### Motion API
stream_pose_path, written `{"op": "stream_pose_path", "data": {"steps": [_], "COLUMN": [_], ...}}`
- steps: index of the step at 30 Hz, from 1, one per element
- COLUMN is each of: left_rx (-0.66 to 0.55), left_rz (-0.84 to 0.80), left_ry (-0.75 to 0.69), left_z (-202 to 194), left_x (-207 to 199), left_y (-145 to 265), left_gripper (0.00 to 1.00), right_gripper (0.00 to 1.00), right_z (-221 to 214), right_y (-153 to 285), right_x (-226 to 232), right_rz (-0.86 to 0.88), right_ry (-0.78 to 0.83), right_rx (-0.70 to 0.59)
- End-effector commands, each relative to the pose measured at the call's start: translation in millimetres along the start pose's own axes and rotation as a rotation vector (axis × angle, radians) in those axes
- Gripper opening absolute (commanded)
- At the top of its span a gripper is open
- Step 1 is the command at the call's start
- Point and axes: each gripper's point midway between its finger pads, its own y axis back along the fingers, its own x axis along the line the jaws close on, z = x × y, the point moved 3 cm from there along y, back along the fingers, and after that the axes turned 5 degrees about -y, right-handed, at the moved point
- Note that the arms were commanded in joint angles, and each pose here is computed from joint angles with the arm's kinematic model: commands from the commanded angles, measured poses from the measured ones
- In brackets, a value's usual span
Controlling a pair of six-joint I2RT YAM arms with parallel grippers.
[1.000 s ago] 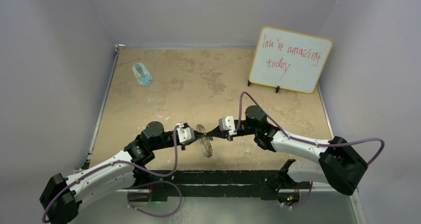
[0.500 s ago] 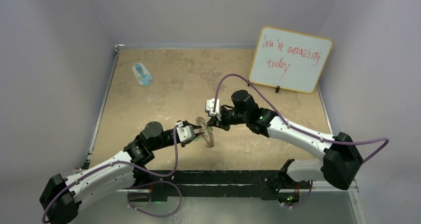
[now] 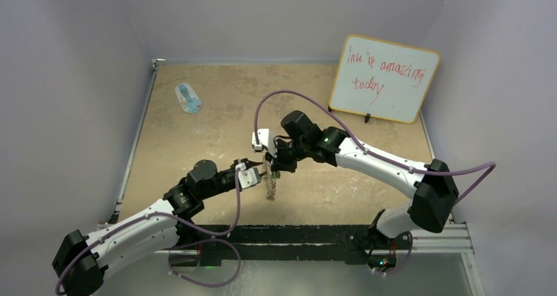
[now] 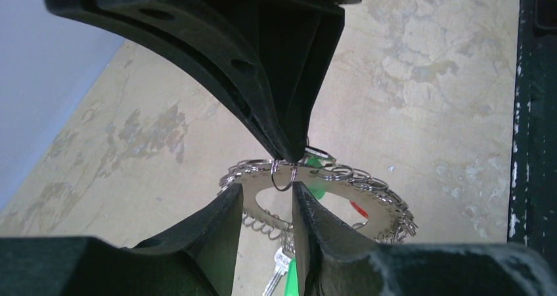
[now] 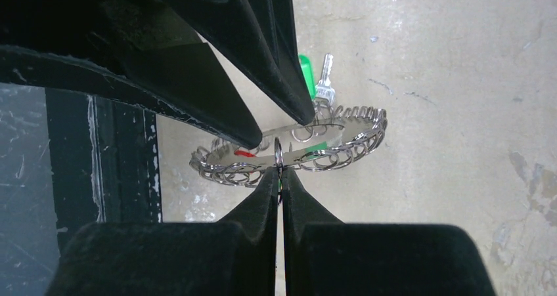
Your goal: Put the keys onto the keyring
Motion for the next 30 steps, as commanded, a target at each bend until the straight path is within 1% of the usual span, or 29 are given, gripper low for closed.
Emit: {"op": "stream_pose_path", "data": {"steps": [1, 6, 11, 18, 21, 27, 30], "left_rx": [0.002, -0.001, -0.011, 0.018, 0.026, 0.038, 0.035], "left_rz": [-0.002, -0.044, -0.079, -0.131, -0.129, -0.128, -0.132], "left_ry": [-0.071, -0.071, -0.081, -0.070, -0.071, -0.081, -0.080], "left_z": [14.3, 17.7, 21.4, 15.6, 13.9, 11.6, 12.4], "left_x": [10.8, 7.9, 6.0, 0.3, 0.7, 1.2, 0.9], "left_y": [-2.3, -6.8, -11.1, -17.4, -18.1, -17.8, -17.8], "left_gripper": [0.32, 0.31, 0.27, 0.23, 0.19, 0.00, 0.00], "right_gripper": [0.00, 0.00, 0.00, 0.00, 0.00, 0.00, 0.00], "right_z": [5.6, 13.1, 16.9, 20.6, 21.1, 21.7, 21.3], "right_y": [9.2, 10.5, 8.2, 6.9, 6.3, 6.0, 6.0], "right_x": [0.1, 2.0, 3.9, 5.2, 5.6, 5.4, 5.3], "right_rz": [-0.027, -0.030, -0.025, -0.021, -0.022, -0.025, -0.027], "right_ry": [0.018, 0.040, 0.050, 0.062, 0.065, 0.070, 0.077], "right_rx": [0.061, 0.051, 0.050, 0.046, 0.046, 0.041, 0.038]}}
